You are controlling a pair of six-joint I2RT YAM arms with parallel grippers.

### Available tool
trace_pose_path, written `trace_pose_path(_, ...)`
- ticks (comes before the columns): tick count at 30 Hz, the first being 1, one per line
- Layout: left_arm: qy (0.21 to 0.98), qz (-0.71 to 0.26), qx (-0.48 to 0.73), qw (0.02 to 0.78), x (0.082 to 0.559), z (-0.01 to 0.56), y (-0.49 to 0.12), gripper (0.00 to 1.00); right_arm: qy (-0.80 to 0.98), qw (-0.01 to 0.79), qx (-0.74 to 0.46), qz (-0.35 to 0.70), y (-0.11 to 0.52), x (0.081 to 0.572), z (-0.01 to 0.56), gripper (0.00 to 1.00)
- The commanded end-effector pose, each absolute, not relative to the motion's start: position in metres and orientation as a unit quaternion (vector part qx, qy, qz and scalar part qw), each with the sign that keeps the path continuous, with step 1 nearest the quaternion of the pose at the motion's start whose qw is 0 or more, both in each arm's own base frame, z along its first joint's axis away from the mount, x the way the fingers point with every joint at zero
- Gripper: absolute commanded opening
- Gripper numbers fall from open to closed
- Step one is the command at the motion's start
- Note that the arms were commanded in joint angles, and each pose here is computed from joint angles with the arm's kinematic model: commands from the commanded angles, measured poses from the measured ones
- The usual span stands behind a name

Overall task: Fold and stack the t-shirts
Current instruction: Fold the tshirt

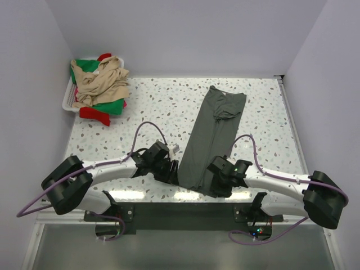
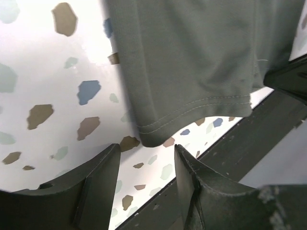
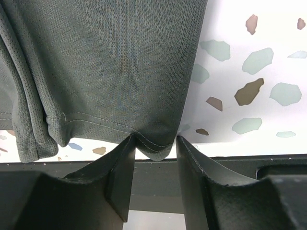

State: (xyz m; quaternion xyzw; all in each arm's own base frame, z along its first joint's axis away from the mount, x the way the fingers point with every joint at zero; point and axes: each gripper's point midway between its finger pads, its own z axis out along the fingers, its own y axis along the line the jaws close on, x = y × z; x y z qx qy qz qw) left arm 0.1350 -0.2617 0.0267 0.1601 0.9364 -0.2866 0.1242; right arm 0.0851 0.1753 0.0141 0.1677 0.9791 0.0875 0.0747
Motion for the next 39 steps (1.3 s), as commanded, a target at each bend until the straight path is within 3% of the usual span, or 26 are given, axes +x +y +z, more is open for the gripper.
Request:
trace_pose_path(1,0.929,-0.304,0.171,0.125,0.136,0.025,-0.268,0.54,0.976,0.079,0.177,0.096,0.178,0.086,0.014,0.43)
trace_pose_path(9,0.923,-0.324,0.173,0.114,0.134,0.018,-0.277,0.51,0.977,0.077,0.177,0.094,0.177,0.085,0.013,0.38)
trace_pose_path(12,0.926,-0.318,0.174,0.105,0.132,0.010,-0.276,0.41,0.977,0.076,0.178,0.093,0.176,0.084,0.013,0.34)
trace_pose_path(15,0.929,-0.310,0.175,0.097,0.131,0.003,-0.273,0.17,0.976,0.076,0.180,0.091,0.174,0.083,0.012,0.27)
trace_pose_path(17,0.931,-0.306,0.173,0.096,0.130,0.001,-0.272,0.01,0.976,0.075,0.182,0.091,0.174,0.082,0.013,0.15)
trace_pose_path(20,0.933,-0.297,0.170,0.113,0.134,0.006,-0.268,0.00,0.976,0.076,0.186,0.085,0.168,0.080,0.014,0.00)
trace_pose_path(27,0.930,-0.295,0.160,0.148,0.141,0.026,-0.263,0.00,0.971,0.081,0.204,0.090,0.158,0.075,0.017,0.00)
trace_pose_path(39,0.897,-0.373,0.157,0.178,0.146,0.075,-0.288,0.00,0.971,0.101,0.193,0.100,0.170,0.088,0.040,0.00)
